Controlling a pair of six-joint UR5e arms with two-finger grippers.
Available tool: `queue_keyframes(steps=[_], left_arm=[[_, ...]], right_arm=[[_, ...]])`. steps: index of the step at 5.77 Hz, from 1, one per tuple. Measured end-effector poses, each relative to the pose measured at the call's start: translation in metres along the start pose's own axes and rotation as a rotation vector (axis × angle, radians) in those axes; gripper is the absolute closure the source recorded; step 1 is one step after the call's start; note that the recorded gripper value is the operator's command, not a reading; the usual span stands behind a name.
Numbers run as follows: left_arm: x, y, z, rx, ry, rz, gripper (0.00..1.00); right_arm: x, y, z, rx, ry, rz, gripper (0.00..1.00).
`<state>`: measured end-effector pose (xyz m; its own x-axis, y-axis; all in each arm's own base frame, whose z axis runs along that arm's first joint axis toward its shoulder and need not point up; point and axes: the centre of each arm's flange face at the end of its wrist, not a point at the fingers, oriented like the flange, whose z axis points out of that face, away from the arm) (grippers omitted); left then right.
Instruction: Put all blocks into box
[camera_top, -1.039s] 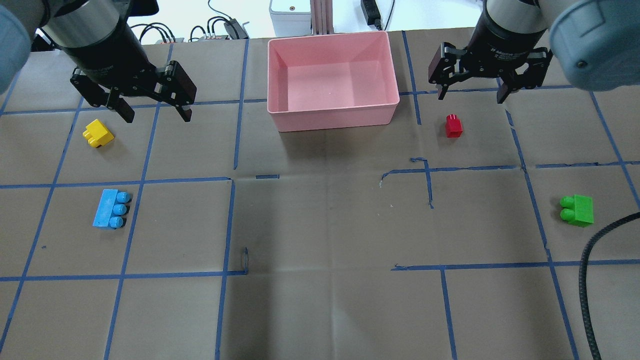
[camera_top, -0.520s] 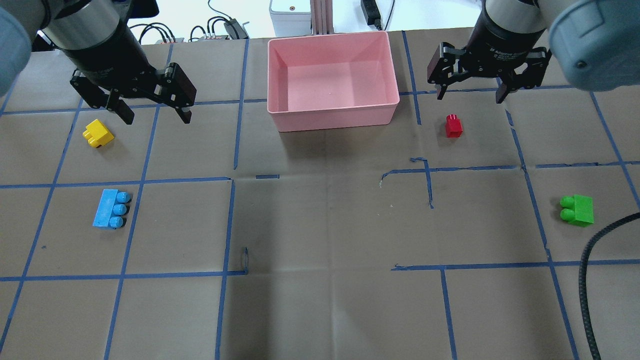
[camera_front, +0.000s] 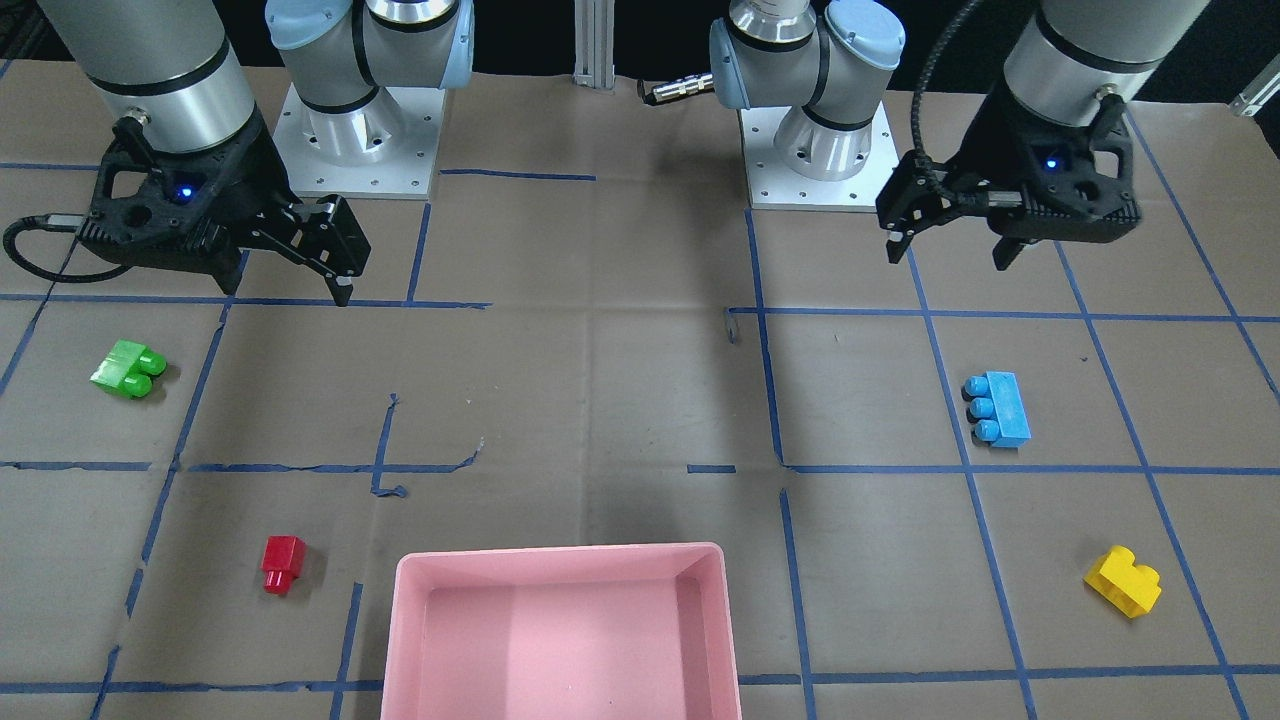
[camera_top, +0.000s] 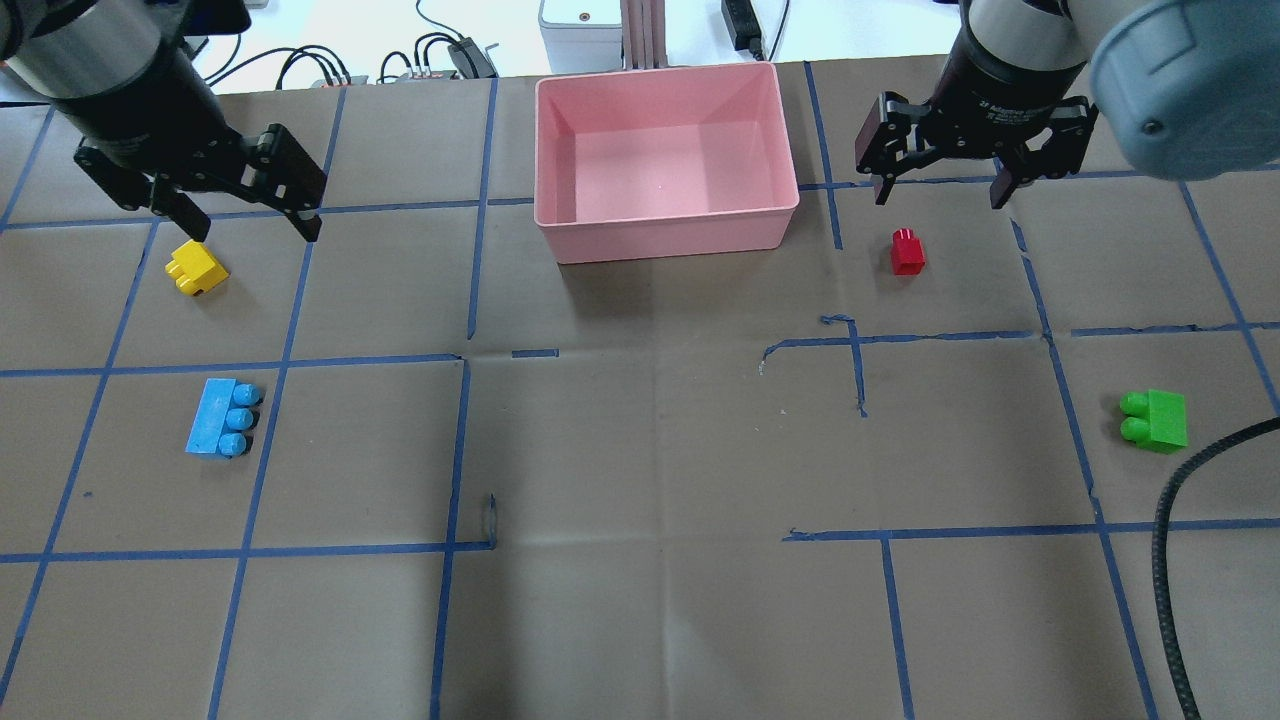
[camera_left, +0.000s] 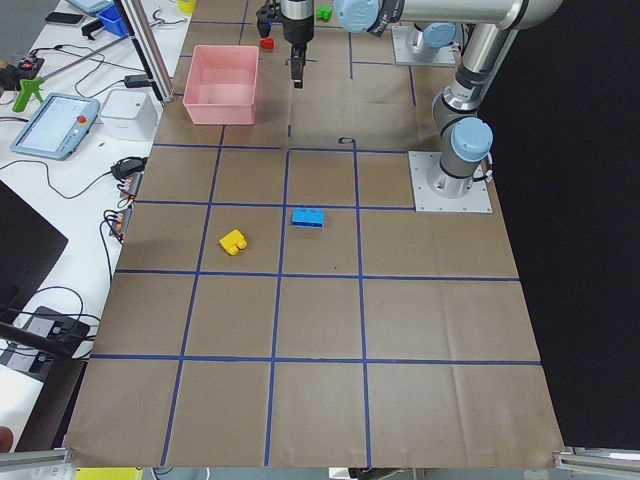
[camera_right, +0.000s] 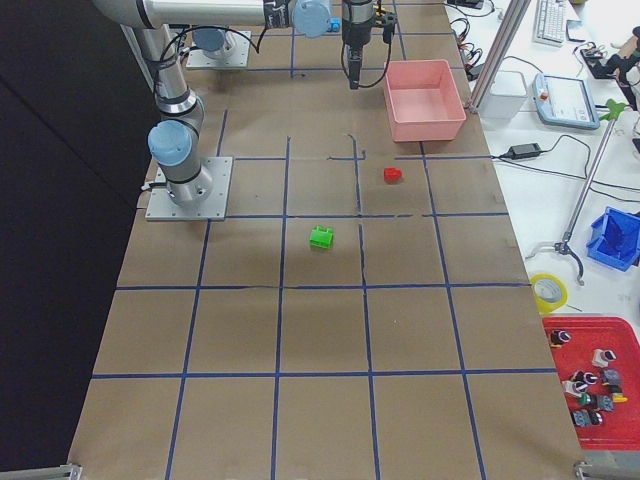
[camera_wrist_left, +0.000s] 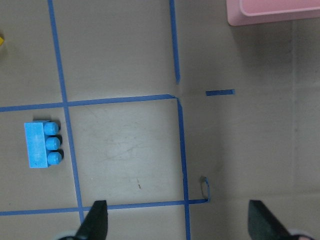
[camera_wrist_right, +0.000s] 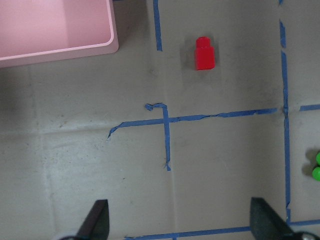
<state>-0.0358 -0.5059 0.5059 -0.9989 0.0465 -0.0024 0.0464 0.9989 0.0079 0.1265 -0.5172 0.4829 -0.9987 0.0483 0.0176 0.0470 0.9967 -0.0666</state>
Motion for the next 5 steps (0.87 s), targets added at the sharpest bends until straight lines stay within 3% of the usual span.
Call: queue_keyframes(steps=[1,3,5], left_arm=[[-0.060,0.002,0.005,-0.008,0.003,-0.003,0.01],[-0.151,0.018,0.019,-0.030,0.022,0.030,0.01],[-0.179,0.026,0.053,-0.043,0.035,0.024,0.01]], right_arm=[[0.035,-0.008,0.001,0.000,0.010,-0.064,0.00],[0.152,-0.021,0.008,-0.015,0.011,-0.082,0.00],[0.256,-0.027,0.047,0.002,0.019,-0.099,0.00]])
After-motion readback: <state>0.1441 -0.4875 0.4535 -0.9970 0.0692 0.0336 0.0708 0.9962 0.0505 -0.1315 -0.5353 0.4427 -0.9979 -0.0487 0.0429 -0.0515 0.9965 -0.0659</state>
